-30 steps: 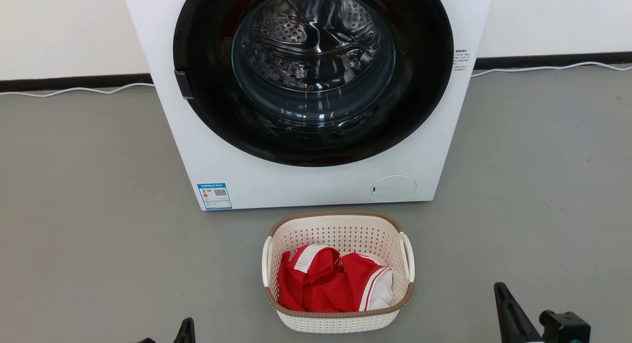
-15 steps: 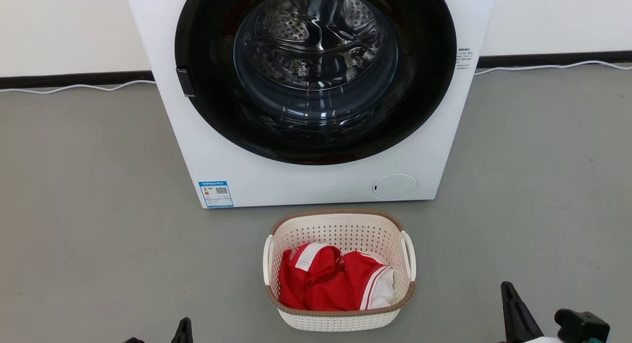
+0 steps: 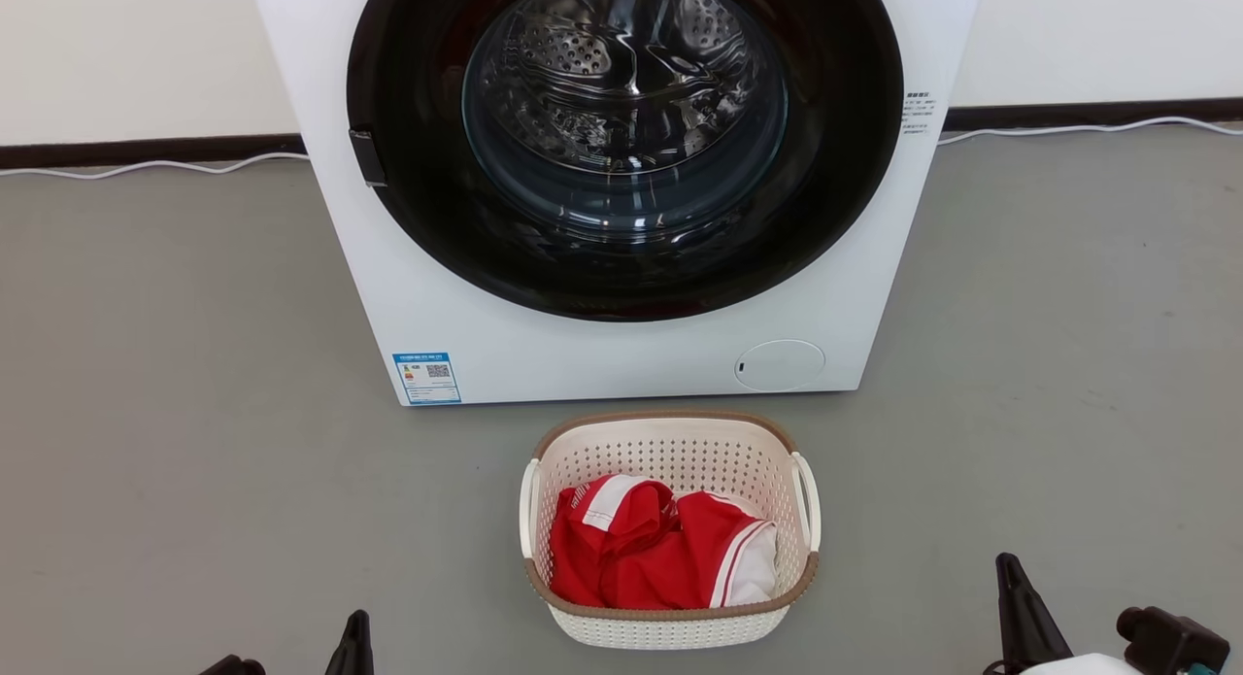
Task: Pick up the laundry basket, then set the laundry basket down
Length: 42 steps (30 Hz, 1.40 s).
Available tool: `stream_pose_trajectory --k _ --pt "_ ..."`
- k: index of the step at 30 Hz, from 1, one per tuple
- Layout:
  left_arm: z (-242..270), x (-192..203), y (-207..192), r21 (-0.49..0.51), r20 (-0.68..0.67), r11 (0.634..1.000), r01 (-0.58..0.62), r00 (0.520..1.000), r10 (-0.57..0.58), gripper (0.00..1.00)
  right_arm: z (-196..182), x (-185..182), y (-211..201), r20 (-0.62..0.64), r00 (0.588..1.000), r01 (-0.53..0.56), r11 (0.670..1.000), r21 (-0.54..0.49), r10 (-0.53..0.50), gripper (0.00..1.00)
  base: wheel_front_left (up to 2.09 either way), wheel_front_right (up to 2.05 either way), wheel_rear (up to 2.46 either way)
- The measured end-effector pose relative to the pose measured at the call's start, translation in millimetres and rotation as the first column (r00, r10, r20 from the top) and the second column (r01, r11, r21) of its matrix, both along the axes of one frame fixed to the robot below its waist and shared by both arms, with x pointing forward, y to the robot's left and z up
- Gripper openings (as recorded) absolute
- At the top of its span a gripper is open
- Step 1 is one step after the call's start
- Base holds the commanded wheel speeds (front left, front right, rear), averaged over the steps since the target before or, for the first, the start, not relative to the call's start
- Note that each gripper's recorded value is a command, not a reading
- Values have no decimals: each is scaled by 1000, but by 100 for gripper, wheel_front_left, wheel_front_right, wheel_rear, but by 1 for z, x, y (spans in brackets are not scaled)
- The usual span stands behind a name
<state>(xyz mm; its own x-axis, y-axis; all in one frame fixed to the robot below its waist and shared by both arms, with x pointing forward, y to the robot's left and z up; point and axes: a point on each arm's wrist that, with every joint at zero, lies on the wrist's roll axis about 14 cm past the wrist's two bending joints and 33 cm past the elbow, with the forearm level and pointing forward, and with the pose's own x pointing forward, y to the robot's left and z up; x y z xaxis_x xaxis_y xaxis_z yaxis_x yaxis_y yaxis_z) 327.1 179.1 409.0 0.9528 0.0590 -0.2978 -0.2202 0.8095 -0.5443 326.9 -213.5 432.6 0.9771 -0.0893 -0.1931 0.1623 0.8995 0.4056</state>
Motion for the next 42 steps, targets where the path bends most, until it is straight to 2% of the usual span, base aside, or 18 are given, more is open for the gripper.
stream_pose_trajectory --k 12,26,42 --pt "4 6 2 -131 3 991 -39 999 40 0 7 8 -1 21 999 36 987 154 -40 0 0 0 0" --pt "9 10 4 -263 9 963 -64 998 69 0 6 10 -2 10 997 69 949 308 -76 0 0 0 0" --pt "19 19 5 -417 23 905 -83 994 102 0 12 19 -3 19 993 92 869 486 -116 0 0 0 0"
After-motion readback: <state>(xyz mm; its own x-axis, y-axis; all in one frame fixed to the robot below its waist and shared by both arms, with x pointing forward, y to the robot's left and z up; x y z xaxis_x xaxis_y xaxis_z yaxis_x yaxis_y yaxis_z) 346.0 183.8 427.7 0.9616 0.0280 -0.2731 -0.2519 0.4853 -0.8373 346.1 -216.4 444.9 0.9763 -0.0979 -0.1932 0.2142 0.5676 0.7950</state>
